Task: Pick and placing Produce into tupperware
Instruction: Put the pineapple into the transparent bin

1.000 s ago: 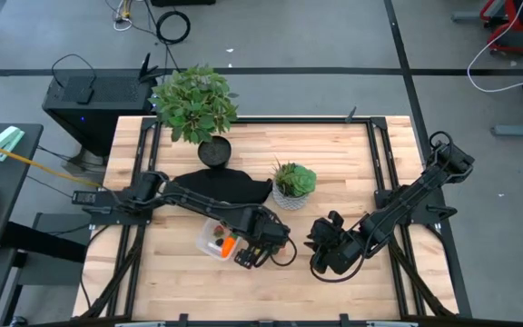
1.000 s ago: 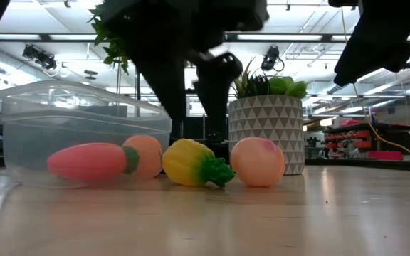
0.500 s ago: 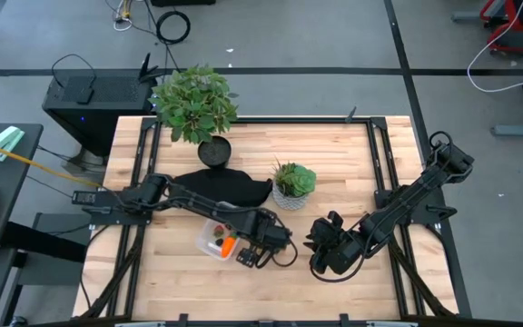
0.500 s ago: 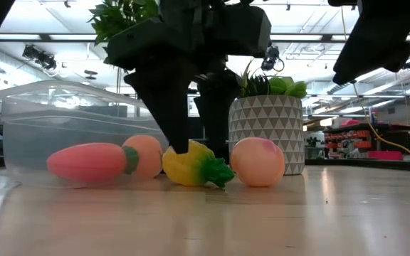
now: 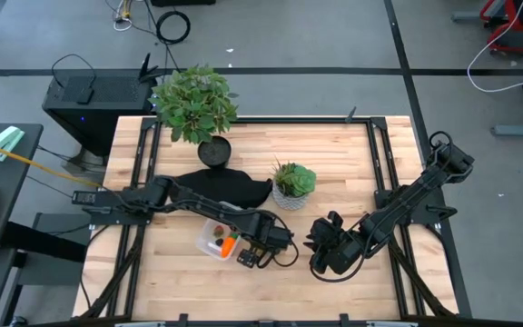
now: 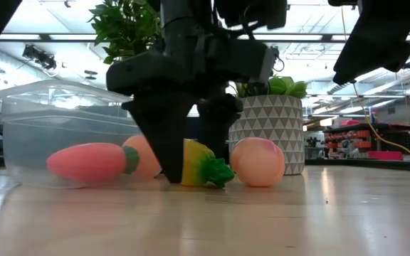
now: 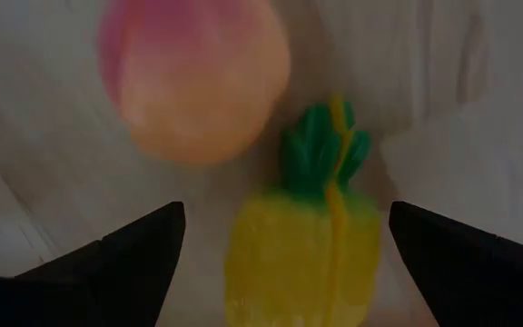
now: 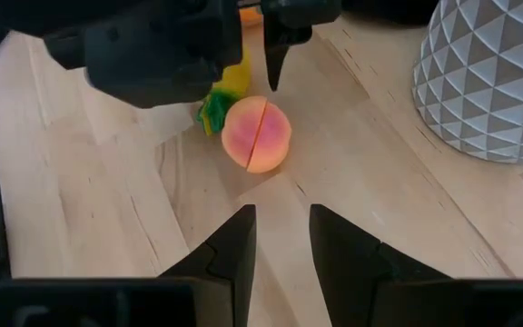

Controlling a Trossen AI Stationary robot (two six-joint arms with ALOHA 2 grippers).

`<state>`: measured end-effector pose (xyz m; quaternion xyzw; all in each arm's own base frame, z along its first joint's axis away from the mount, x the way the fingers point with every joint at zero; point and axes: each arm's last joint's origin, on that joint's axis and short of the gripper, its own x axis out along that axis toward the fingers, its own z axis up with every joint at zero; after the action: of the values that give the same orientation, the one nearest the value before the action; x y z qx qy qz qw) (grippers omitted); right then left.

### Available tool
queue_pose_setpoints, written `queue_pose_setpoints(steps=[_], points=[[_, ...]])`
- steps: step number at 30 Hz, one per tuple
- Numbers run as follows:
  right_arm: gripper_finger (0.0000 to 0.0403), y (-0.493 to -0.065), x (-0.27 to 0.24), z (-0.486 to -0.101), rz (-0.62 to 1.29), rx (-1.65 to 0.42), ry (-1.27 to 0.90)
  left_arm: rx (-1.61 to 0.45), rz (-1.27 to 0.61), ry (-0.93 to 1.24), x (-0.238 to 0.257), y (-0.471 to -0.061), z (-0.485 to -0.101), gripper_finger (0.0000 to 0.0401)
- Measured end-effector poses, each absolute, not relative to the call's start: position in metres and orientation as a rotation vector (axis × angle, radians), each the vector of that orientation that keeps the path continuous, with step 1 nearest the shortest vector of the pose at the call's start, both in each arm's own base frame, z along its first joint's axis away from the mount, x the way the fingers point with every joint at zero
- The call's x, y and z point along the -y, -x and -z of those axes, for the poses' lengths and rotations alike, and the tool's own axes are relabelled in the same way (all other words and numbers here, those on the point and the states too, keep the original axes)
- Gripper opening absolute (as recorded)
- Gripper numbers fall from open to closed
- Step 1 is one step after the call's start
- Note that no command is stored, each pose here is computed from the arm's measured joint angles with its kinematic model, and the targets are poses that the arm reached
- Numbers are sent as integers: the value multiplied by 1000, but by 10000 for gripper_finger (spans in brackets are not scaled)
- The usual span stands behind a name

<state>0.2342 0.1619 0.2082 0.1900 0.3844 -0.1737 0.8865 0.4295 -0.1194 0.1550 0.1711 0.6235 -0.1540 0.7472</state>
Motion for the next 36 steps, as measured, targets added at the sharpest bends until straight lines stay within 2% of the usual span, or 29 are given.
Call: queue_pose_setpoints(steps=[7, 29, 36], points=[[112, -234, -162, -208, 363, -801, -393, -1367, 341, -382, 119, -429, -154, 386], [112, -234, -162, -208, 363, -801, -393, -1368, 336, -376, 120, -429, -154, 254], [112, -234, -162, -208, 363, -801, -393, -1368, 336, -375, 120, -429, -154, 238]])
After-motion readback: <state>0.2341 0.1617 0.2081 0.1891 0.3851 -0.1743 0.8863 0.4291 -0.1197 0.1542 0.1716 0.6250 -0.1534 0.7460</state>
